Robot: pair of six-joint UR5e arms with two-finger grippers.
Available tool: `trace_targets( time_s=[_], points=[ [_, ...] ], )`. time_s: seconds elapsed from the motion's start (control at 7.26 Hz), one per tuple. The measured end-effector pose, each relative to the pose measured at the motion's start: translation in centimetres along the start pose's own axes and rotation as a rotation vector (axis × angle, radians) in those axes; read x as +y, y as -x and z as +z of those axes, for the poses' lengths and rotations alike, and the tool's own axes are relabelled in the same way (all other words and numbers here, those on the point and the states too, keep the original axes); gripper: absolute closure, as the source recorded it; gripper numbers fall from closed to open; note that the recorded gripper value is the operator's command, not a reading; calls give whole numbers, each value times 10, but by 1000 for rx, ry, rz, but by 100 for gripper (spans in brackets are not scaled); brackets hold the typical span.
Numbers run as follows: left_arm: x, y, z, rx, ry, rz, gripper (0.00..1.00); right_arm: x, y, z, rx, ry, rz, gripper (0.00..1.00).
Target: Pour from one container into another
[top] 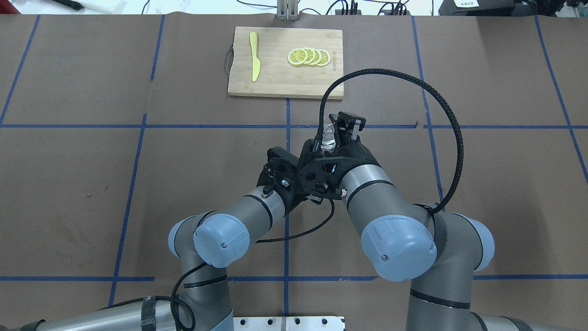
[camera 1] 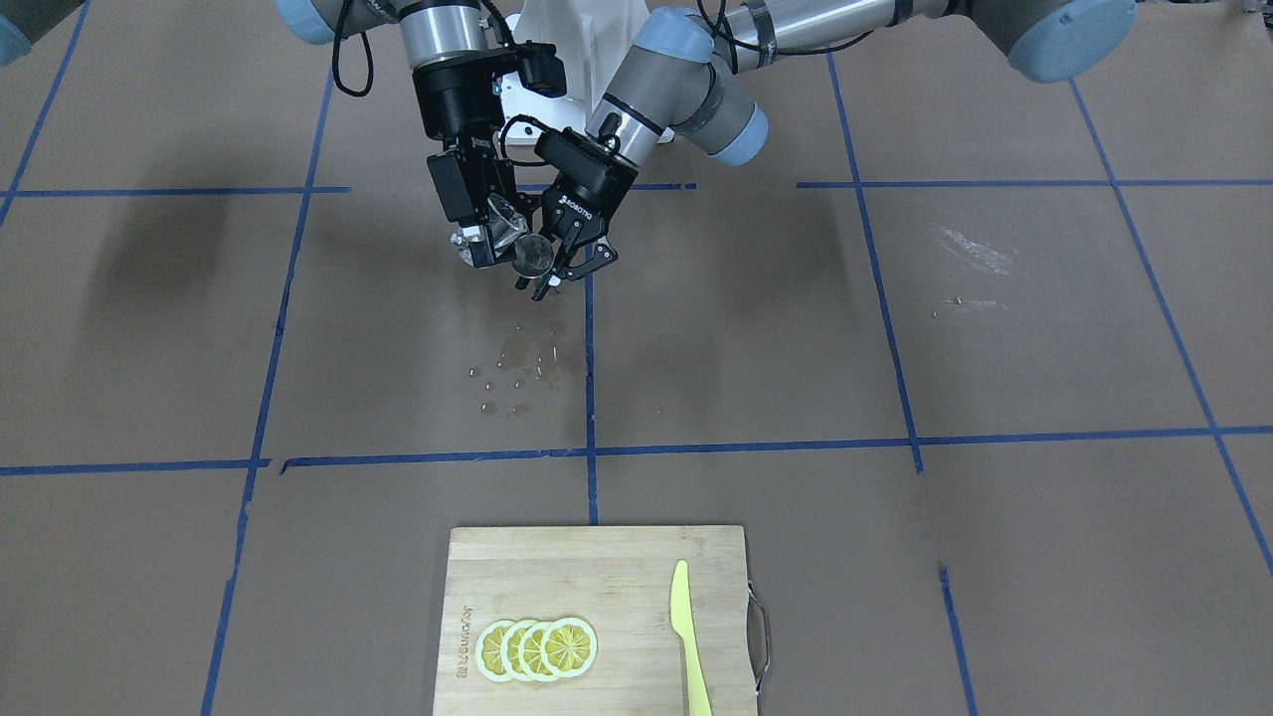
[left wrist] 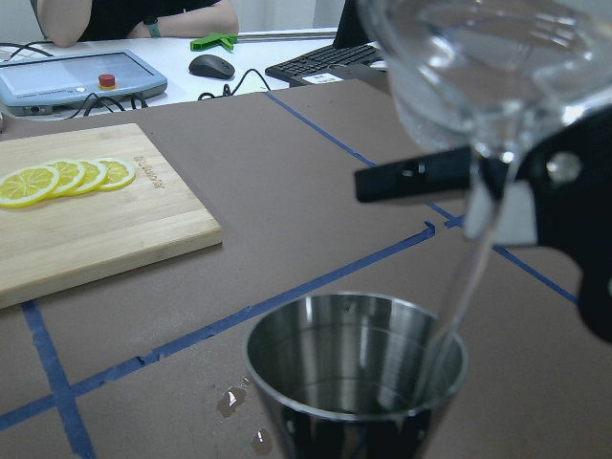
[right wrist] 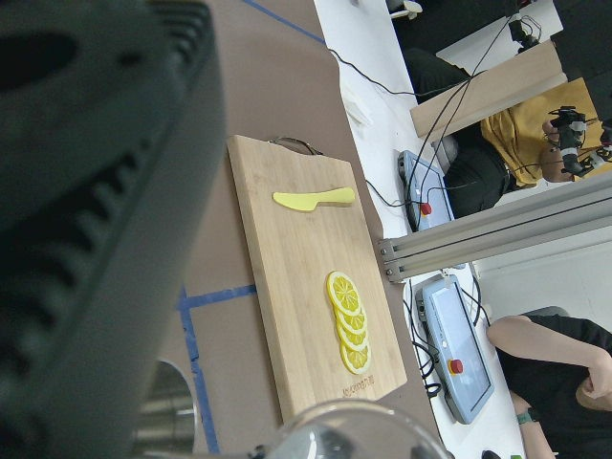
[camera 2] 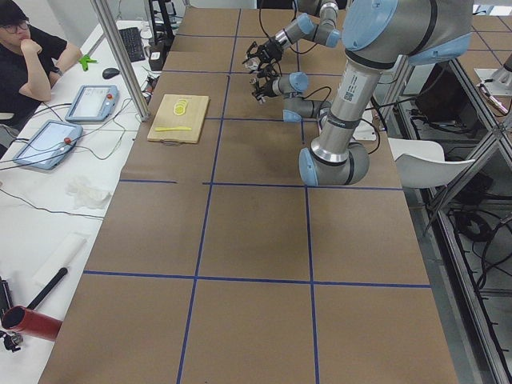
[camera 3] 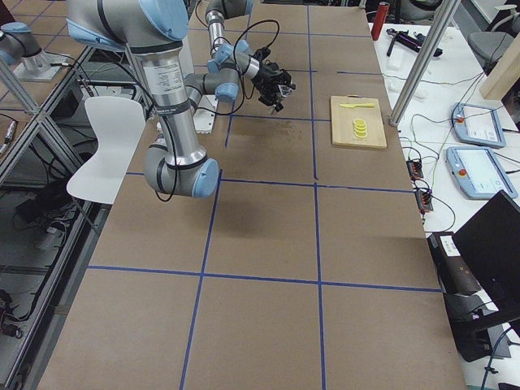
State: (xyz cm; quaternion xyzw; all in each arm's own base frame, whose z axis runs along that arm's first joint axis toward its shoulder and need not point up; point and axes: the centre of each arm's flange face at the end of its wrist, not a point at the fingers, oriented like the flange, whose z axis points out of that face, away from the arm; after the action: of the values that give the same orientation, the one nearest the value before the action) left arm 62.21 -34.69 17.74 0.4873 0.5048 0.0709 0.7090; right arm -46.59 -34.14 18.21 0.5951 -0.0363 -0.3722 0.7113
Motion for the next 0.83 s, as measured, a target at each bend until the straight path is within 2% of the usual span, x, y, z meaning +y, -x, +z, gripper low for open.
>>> trace_targets(
  time_s=[0.83],
  points=[
    [3,0,1,-2,5,1,100,-12,-5,1,71,44,-55,100]
  ],
)
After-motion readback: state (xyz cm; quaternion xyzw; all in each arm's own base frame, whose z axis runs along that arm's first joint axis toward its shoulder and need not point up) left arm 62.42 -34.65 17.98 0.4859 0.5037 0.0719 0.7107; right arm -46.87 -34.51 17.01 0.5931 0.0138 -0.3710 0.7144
